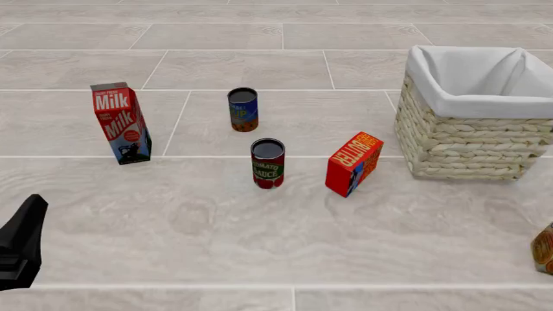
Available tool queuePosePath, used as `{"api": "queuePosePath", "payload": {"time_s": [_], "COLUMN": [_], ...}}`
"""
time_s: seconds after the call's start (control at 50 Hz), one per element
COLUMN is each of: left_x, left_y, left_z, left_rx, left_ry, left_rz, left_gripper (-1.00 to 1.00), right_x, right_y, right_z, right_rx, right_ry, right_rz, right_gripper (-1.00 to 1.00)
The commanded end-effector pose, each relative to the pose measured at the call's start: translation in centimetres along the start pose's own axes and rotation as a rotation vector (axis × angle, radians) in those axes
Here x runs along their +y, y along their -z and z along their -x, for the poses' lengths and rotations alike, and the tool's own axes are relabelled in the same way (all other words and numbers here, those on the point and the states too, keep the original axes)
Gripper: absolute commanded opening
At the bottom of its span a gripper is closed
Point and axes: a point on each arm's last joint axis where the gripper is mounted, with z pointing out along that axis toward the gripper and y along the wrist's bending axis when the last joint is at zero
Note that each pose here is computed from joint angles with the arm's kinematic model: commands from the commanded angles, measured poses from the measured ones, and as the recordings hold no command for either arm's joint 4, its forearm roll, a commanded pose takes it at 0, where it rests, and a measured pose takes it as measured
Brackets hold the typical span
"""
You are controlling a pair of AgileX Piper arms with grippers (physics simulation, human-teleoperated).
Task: Pick the cream cheese and place it in the basket.
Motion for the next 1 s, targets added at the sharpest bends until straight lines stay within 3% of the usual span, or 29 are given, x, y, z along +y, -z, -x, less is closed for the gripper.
{"api": "queuePosePath", "payload": {"time_s": [0.02,0.12,0.16,0.22,0.46,0.54,0.68,1.0], "left_x": [0.0,0.0,0.0,0.0,0.0,0.0,0.0,0.0], "left_y": [0.0,0.0,0.0,0.0,0.0,0.0,0.0,0.0], "left_z": [0.0,0.0,0.0,0.0,0.0,0.0,0.0,0.0], "left_rx": [0.000,0.000,0.000,0.000,0.000,0.000,0.000,0.000], "left_ry": [0.000,0.000,0.000,0.000,0.000,0.000,0.000,0.000], "left_rz": [0.000,0.000,0.000,0.000,0.000,0.000,0.000,0.000], "left_gripper": [1.00,1.00,1.00,1.00,1.00,1.00,1.00,1.00], "right_x": [0.5,-0.1,-0.3,-0.2,-1.3,-1.6,-1.9,-2.8], "right_y": [-0.8,-2.0,-2.4,-2.6,-6.4,-7.5,-9.3,-12.8], "right_z": [3.8,4.7,5.5,6.5,8.8,9.7,10.2,10.7], "right_rx": [-0.042,-0.041,-0.052,-0.068,-0.061,-0.067,-0.054,-0.013], "right_ry": [-0.001,-0.027,0.015,0.002,0.091,0.088,0.122,0.131], "right_rz": [0.003,-0.023,-0.035,-0.034,-0.071,-0.080,-0.085,-0.102], "right_gripper": [-1.00,-1.00,-1.00,-1.00,-1.00,-1.00,-1.00,-1.00]}}
